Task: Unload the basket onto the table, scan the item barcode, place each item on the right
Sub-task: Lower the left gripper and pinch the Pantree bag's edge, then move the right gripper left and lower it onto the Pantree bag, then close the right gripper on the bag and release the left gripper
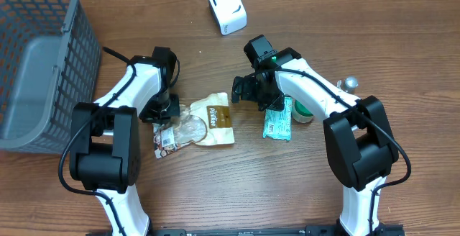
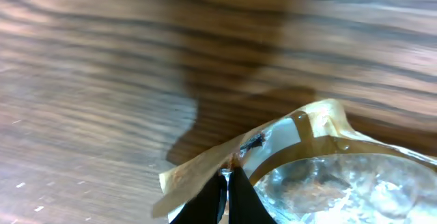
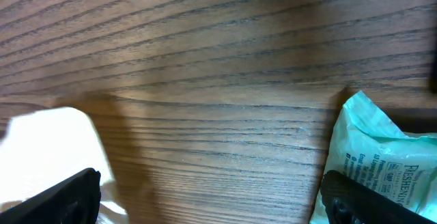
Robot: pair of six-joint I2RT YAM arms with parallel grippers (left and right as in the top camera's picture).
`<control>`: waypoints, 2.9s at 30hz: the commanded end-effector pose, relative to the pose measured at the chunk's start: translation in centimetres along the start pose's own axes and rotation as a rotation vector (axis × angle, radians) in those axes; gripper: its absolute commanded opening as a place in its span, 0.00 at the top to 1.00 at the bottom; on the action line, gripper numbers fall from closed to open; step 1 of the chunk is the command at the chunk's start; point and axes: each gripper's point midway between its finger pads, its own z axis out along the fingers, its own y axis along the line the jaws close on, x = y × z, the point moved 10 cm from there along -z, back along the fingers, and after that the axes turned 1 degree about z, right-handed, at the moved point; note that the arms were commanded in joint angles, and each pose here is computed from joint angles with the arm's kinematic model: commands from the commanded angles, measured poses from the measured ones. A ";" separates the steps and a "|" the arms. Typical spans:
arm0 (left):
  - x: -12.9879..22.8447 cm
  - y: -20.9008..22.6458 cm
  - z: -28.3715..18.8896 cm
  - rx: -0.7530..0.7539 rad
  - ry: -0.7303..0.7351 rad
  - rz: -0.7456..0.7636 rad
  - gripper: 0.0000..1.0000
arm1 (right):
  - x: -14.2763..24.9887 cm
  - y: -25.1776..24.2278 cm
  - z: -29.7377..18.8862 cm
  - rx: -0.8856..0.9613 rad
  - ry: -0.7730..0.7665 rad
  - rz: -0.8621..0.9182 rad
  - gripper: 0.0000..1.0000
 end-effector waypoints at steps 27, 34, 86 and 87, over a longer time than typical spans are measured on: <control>0.3 -1.7 0.3 0.195 0.015 0.090 0.96 | 1.2 2.5 0.1 -0.299 0.145 -0.131 0.00; 0.2 -1.8 0.3 0.195 0.012 0.091 0.96 | 1.2 3.6 0.3 -0.372 0.122 -0.179 0.00; 0.2 -1.8 0.6 0.197 0.001 0.090 0.96 | 2.7 8.0 3.7 -0.633 0.255 -0.186 0.46; 0.2 -1.8 0.6 0.197 0.000 0.090 0.96 | 2.7 8.1 3.8 -0.637 0.248 -0.204 0.46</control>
